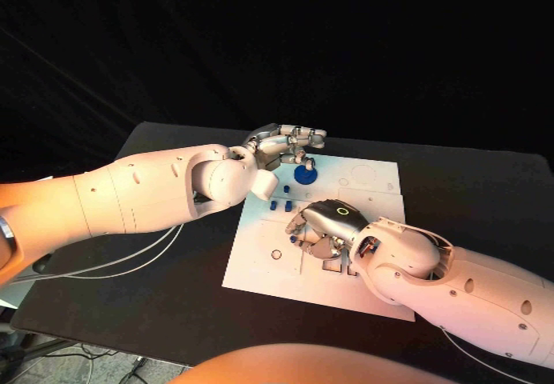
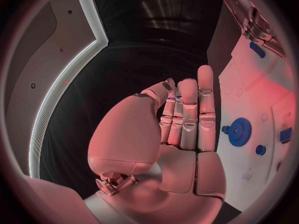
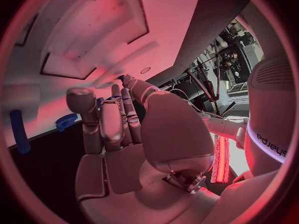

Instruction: Assemble the parts on the task board

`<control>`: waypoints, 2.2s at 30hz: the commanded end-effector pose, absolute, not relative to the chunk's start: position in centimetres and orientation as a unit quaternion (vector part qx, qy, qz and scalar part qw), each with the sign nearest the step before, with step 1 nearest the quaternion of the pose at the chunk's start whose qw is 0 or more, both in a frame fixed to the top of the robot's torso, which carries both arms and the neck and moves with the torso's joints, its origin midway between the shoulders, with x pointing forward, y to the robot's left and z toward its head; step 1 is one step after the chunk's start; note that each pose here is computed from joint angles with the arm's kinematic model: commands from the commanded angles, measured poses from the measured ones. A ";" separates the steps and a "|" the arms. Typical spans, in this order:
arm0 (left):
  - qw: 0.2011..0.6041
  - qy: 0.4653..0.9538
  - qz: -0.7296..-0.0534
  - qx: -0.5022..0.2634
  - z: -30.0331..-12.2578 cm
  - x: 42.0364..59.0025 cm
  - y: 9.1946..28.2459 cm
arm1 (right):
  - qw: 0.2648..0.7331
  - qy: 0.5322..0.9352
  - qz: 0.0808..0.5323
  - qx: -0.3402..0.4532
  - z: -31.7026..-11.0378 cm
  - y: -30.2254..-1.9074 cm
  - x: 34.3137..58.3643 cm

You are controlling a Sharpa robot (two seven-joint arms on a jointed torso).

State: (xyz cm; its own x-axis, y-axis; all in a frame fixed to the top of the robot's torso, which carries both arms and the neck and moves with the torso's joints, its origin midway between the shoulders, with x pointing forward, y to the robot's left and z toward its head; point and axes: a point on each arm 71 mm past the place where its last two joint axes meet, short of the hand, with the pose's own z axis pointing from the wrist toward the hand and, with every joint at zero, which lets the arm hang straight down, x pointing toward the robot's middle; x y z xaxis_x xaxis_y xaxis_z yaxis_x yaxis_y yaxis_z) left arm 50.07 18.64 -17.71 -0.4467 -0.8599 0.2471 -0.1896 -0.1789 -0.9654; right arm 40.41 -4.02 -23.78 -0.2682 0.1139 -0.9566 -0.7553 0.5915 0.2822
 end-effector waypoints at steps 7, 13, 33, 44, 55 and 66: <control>0.270 0.579 -0.626 -0.448 -17.6 50.0 18.8 | 0.583 0.681 0.401 -0.188 -22.2 -6.3 40.1; 0.278 0.578 -0.623 -0.448 -17.5 50.0 19.5 | 0.590 0.690 0.387 -0.160 -19.9 -10.2 40.9; 0.285 0.573 -0.626 -0.447 -17.4 49.9 19.9 | 0.605 0.723 0.273 -0.192 -19.0 -14.4 43.9; 0.286 0.573 -0.624 -0.448 -17.4 50.0 20.0 | 0.590 0.737 0.262 -0.203 -19.6 -13.5 44.1; 0.285 0.573 -0.625 -0.447 -17.4 50.0 19.9 | 0.585 0.738 0.259 -0.213 -19.8 -12.9 44.0; 0.282 0.575 -0.624 -0.447 -17.5 50.0 19.9 | 0.589 0.735 0.253 -0.221 -20.1 -12.6 44.3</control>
State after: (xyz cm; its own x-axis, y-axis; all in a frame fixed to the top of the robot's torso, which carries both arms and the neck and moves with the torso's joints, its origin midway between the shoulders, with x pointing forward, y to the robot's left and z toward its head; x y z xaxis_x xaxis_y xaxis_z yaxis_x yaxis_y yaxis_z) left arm 50.04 20.06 -17.61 -0.4265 -0.8737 0.2341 -0.1717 -0.1759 -0.9693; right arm 44.35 -12.71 -19.74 -0.2116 0.0026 -0.9774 -0.6174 0.7748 0.1357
